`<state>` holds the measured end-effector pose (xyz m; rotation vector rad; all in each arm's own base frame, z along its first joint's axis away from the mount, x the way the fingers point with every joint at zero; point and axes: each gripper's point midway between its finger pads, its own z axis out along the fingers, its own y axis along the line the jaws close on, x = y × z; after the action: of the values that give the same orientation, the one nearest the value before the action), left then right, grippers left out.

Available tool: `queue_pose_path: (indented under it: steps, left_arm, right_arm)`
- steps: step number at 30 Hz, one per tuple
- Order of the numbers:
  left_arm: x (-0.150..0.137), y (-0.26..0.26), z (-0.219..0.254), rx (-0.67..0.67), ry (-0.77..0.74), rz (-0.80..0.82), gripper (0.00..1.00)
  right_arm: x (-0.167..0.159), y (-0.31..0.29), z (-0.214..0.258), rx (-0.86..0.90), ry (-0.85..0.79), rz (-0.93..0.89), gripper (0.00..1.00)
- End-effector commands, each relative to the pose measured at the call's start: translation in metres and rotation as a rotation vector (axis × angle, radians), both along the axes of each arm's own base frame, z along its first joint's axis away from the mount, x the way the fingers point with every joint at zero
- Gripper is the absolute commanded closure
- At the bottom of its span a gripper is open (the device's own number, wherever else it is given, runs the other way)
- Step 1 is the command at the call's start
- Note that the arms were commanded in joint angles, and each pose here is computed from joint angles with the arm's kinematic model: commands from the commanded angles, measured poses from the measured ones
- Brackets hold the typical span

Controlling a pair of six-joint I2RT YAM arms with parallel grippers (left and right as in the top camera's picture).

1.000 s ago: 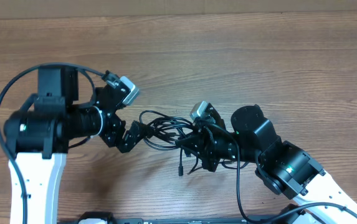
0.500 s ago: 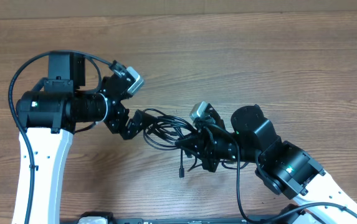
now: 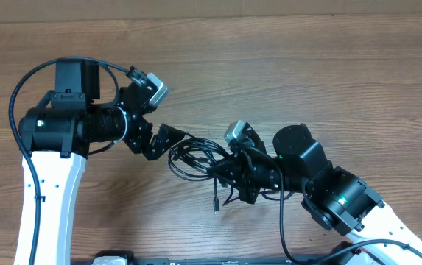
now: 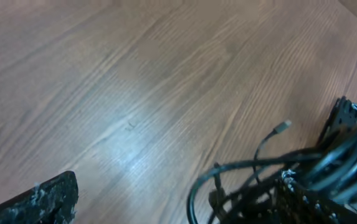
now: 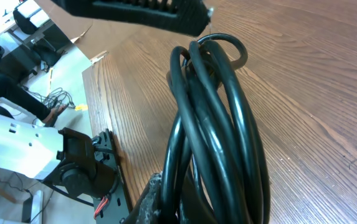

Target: Untangle cables

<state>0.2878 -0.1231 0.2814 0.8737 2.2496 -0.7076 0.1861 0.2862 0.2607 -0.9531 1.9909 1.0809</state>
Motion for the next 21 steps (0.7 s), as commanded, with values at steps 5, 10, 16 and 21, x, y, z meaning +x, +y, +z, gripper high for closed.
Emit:
queue_pose_path:
  steps: [5, 10, 16, 21]
  left_arm:
    - [0.031, 0.019, 0.008, -0.033, 0.062, 0.292, 0.00]
    - [0.028, 0.013, 0.008, -0.089, 0.132, 0.315, 0.00]
    - [0.013, 0.000, 0.002, -0.149, 0.243, 0.266, 0.00]
    - [-0.001, -0.004, -0.009, -0.117, 0.300, 0.226, 0.00]
  right_arm:
    - [-0.017, 0.000, 0.003, 0.019, 0.027, 0.071, 0.96]
    - [-0.039, -0.016, -0.035, -0.114, 0.222, 0.069, 0.96]
    - [-0.039, -0.016, -0.033, -0.111, 0.216, 0.072, 0.96]
    - [-0.026, -0.012, -0.026, -0.087, 0.153, 0.043, 0.96]
